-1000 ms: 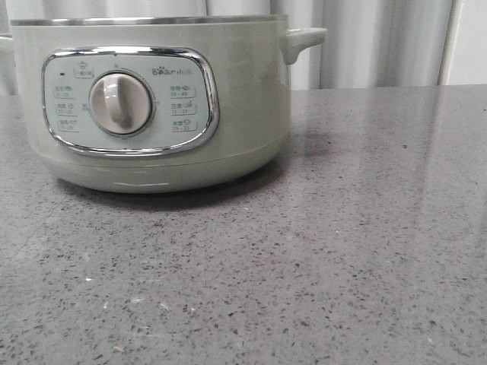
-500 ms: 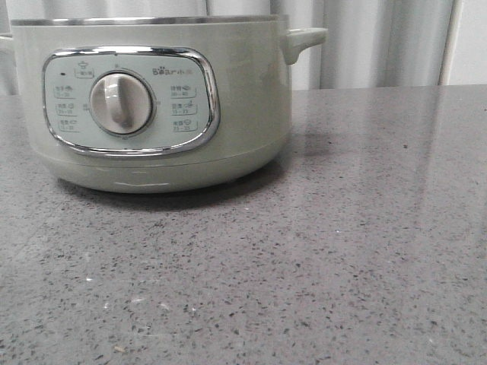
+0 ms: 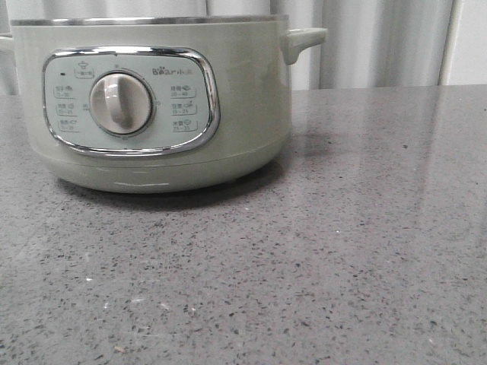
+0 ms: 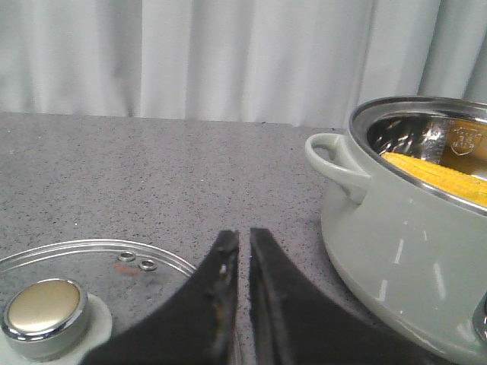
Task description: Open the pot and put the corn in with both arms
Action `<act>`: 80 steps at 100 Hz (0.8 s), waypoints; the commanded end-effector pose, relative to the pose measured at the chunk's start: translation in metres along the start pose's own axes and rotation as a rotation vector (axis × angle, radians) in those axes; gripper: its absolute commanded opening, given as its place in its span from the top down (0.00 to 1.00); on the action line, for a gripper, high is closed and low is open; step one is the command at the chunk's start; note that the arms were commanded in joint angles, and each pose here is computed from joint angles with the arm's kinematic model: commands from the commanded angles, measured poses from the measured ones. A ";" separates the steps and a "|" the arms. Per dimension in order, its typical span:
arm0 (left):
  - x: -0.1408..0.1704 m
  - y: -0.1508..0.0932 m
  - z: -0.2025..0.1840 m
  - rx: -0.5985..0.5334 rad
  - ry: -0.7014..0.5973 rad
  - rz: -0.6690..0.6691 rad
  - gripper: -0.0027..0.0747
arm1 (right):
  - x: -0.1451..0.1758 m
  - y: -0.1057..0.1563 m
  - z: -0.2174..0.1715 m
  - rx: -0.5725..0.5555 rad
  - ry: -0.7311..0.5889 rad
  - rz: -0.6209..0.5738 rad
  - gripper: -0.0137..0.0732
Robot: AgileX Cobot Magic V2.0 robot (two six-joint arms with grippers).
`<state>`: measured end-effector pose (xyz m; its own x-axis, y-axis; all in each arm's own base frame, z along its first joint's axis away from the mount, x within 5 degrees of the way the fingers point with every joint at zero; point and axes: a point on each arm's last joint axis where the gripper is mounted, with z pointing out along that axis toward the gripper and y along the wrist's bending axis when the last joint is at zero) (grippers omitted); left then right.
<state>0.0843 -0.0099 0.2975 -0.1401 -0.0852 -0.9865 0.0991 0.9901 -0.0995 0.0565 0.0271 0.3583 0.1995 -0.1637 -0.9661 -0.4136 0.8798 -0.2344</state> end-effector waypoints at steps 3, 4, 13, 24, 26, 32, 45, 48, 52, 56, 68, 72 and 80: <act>-0.009 0.000 -0.001 -0.002 -0.088 -0.008 0.99 | -0.014 -0.003 0.000 0.021 -0.096 -0.026 0.91; -0.008 0.000 -0.001 -0.002 -0.087 -0.008 0.99 | -0.014 -0.003 0.000 0.021 -0.096 -0.026 0.91; 0.007 0.002 0.000 -0.007 -0.060 -0.010 0.99 | -0.014 -0.003 0.000 0.021 -0.096 -0.026 0.91; 0.029 0.008 0.002 -0.046 -0.144 0.025 0.99 | -0.014 -0.003 0.000 0.021 -0.096 -0.026 0.91; 0.035 0.009 0.001 -0.053 -0.159 0.039 0.99 | -0.014 -0.003 0.000 0.021 -0.096 -0.026 0.91; 0.048 0.012 -0.001 -0.067 -0.211 0.078 0.99 | -0.014 -0.003 0.000 0.021 -0.096 -0.026 0.91; 0.075 0.014 -0.008 -0.070 -0.216 0.117 0.99 | -0.014 -0.003 0.000 0.021 -0.096 -0.026 0.91; 0.079 0.014 -0.010 -0.071 -0.211 0.124 0.99 | -0.014 -0.003 0.000 0.021 -0.096 -0.026 0.91; 0.085 0.014 -0.012 -0.073 -0.197 0.120 0.99 | -0.014 -0.003 0.000 0.021 -0.096 -0.026 0.91; 0.089 0.014 -0.014 -0.077 -0.187 0.115 0.99 | -0.014 -0.003 0.000 0.021 -0.096 -0.026 0.91; 0.101 0.015 -0.019 -0.088 -0.103 0.107 0.99 | -0.014 -0.003 0.000 0.021 -0.096 -0.026 0.91; 0.105 0.016 -0.018 -0.094 -0.054 0.111 0.99 | -0.014 -0.003 0.000 0.021 -0.096 -0.026 0.91; 0.113 0.017 -0.018 -0.097 0.032 0.107 0.99 | -0.015 -0.003 0.000 0.021 -0.098 -0.026 0.91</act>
<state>0.0549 -0.0014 0.1896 -0.1655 0.0347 -0.9856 0.0257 0.9992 0.0309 0.0565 0.0271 0.3583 0.2001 -0.1651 -0.9658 -0.4129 0.8797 -0.2360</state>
